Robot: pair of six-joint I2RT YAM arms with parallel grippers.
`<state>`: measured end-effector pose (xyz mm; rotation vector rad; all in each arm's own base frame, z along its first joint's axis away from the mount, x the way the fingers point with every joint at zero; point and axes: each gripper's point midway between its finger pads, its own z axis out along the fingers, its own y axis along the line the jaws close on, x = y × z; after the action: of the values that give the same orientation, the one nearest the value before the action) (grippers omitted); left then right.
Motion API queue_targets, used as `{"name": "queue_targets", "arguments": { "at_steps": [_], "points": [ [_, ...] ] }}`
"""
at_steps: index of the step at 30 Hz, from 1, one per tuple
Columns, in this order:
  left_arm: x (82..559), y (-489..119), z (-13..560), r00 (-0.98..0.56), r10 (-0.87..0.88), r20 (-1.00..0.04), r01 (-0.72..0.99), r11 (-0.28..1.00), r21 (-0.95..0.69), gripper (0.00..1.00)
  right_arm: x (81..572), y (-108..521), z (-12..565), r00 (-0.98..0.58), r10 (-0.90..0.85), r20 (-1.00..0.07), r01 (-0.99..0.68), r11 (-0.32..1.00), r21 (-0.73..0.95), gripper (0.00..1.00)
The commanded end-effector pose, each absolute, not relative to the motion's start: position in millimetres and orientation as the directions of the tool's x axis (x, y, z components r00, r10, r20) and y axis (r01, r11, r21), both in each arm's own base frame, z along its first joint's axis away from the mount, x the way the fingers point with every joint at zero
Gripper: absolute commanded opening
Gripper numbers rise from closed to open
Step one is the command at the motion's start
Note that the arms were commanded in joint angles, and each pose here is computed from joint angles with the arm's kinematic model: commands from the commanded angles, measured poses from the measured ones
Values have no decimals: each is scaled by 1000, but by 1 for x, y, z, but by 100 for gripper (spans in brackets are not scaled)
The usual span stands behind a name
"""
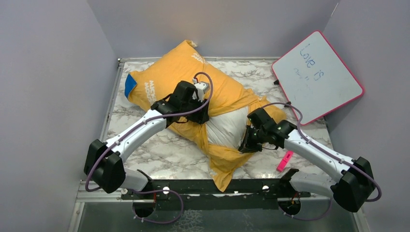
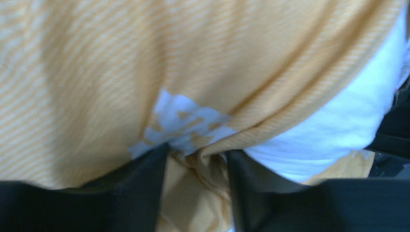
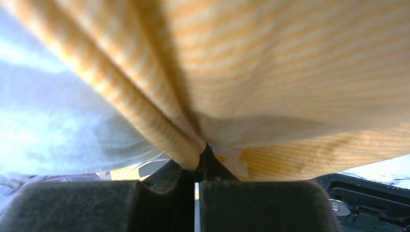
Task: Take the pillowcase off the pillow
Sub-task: Remove the pillow from the pillowcase.
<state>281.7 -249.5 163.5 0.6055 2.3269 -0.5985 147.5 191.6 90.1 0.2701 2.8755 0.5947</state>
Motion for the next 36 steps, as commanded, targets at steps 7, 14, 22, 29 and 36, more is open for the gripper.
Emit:
{"name": "queue_targets", "arguments": {
  "at_steps": [7,14,22,29,36],
  "points": [
    [257,-253,247,-645,55,-762,562,710,-424,78,140,168,82,-957,241,-160,186,937,297,2],
    [205,-292,244,-752,47,-657,542,610,-578,77,145,178,78,-955,253,-153,191,924,332,2],
    [185,-329,218,-810,5,-586,458,630,-627,77,148,181,81,-942,288,-172,206,901,381,2],
    [192,-346,201,-823,-44,-566,393,675,-625,70,149,184,88,-938,295,-181,201,890,409,2],
    [225,-312,217,-679,11,-734,426,820,-382,69,154,183,90,-931,306,-198,208,893,399,2]
  ]
}}
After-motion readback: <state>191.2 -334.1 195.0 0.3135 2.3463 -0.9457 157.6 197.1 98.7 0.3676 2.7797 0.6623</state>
